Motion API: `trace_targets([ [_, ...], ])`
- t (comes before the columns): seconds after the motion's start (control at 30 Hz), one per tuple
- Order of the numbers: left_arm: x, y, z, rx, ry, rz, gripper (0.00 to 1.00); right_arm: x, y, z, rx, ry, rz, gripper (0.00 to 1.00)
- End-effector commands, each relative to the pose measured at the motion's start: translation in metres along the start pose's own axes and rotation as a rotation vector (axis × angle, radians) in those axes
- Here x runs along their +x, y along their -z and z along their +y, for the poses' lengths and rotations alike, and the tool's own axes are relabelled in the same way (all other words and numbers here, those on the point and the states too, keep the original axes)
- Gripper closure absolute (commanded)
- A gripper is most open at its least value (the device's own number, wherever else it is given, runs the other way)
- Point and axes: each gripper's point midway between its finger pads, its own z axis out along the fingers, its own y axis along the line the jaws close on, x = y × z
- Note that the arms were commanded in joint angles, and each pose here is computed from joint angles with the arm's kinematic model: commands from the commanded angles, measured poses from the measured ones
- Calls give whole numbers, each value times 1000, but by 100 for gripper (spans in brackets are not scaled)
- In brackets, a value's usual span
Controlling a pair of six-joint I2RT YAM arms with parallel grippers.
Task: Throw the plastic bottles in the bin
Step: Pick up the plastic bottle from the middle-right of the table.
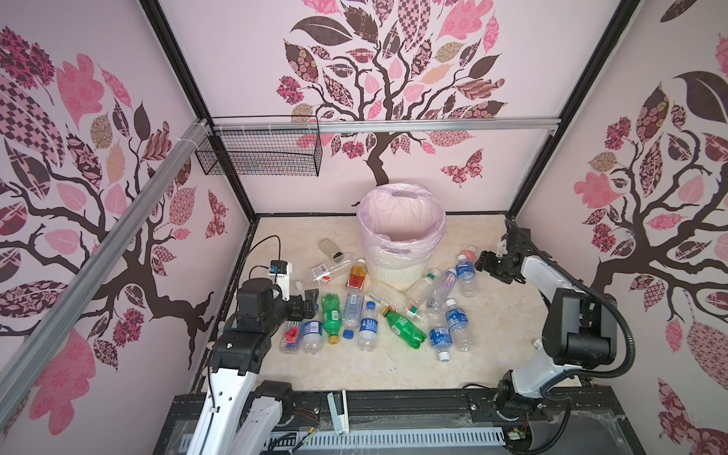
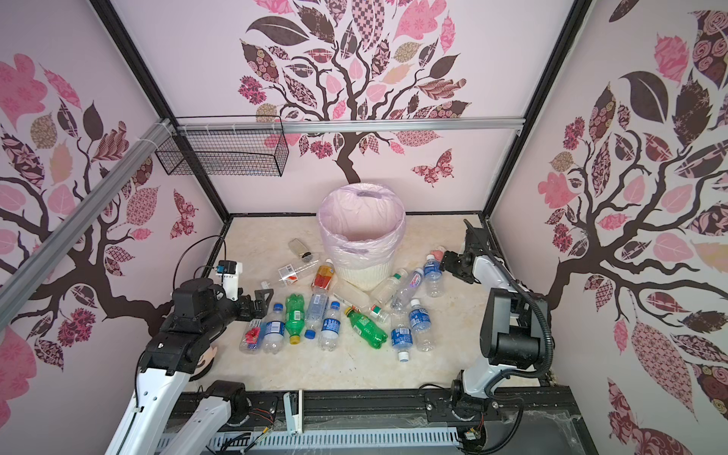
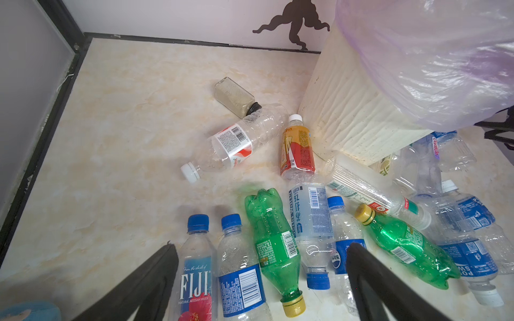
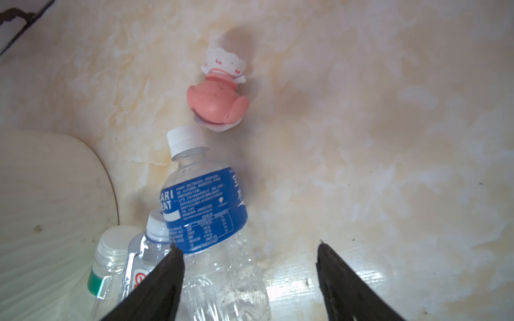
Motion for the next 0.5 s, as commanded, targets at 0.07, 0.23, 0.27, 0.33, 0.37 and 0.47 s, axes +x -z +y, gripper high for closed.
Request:
trace_targets([
  [0.07,-2,0,-1,8,6,-16,2,12,7,15,-24,78,43,20],
  [0.23,-1,0,0,6,8,-15,2,19,2,21,-34,104,68,20],
  [0.27,0,-1,0,6,10,-12,2,20,0,21,-33,107,75,20],
  [0.33,1,-1,0,7,13,-11,2,23,-4,22,-33,111,86,20],
  [0.37,0,-1,-1,9,14,-15,2,24,-6,22,-33,113,94,20],
  [0.47,-1,-2,-1,10,14,-14,2,27,-11,23,-38,113,106,20],
])
